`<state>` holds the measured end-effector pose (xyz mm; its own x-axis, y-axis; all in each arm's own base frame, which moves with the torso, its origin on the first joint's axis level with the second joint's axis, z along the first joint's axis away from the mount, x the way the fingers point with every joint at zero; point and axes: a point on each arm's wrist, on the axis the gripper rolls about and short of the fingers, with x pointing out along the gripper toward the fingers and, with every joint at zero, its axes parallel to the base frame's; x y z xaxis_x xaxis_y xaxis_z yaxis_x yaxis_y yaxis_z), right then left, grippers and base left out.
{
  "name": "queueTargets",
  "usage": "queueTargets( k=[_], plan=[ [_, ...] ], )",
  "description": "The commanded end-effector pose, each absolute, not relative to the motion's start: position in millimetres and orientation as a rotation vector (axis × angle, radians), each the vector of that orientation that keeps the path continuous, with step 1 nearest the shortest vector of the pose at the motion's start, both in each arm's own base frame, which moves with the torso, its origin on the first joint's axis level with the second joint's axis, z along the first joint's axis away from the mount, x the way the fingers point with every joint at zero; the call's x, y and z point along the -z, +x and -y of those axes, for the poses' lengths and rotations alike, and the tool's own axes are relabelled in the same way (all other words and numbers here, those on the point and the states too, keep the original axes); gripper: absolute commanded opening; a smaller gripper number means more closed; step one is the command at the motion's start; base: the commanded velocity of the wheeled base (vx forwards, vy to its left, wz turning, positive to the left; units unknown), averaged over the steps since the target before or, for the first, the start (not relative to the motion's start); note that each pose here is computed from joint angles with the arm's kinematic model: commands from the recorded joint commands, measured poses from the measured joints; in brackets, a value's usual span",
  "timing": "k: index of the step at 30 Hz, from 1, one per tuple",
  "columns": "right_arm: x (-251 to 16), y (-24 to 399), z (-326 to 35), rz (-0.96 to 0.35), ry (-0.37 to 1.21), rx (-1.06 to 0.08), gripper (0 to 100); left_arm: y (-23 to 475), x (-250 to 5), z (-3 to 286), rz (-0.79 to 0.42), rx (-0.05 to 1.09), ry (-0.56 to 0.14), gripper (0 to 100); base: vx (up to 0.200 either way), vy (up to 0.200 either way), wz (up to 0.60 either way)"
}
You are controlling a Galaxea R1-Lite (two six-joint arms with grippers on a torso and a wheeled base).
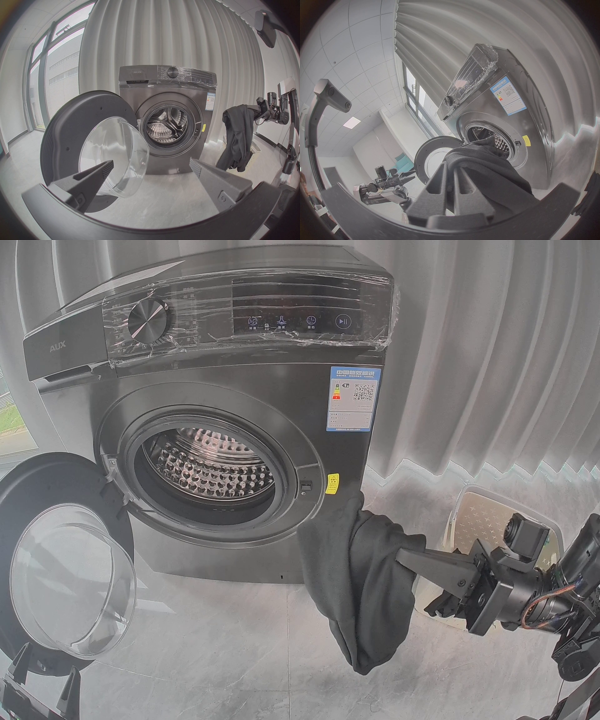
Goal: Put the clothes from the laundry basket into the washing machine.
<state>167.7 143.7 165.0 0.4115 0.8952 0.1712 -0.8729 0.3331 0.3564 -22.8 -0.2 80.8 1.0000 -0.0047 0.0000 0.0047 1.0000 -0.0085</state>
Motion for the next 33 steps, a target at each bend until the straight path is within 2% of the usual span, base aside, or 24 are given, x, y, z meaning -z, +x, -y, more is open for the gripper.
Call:
queueTargets(
  k=[1, 11, 16, 28, 33],
  plan=[
    [-164.4, 166.0, -149.2, -0.062, 0.440, -1.125, 0, -22.8, -75.5, 0.2, 0.000, 0.005, -0.008, 100, 0.000, 0.000, 0.00],
    [-173.5, 173.4, -164.8, 0.017, 0.487, -0.934, 0, -22.8, -75.5, 0.2, 0.000, 0.002, -0.008, 100, 0.000, 0.000, 0.00],
    [-168.5, 177.5, -168.4, 0.001, 0.481, -0.922, 0, -22.8, -75.5, 0.3, 0.000, 0.003, -0.008, 100, 0.000, 0.000, 0.00],
    [-176.4, 179.5, -170.2, 0.047, 0.468, -0.926, 0, -22.8, -75.8, 1.2, 0.004, 0.046, 0.037, 100, 0.000, 0.000, 0.00],
    [-178.2, 183.6, -171.5, 0.042, 0.467, -0.891, 0, -22.8, -76.1, 1.2, 0.007, 0.047, 0.039, 100, 0.000, 0.000, 0.00]
  ],
)
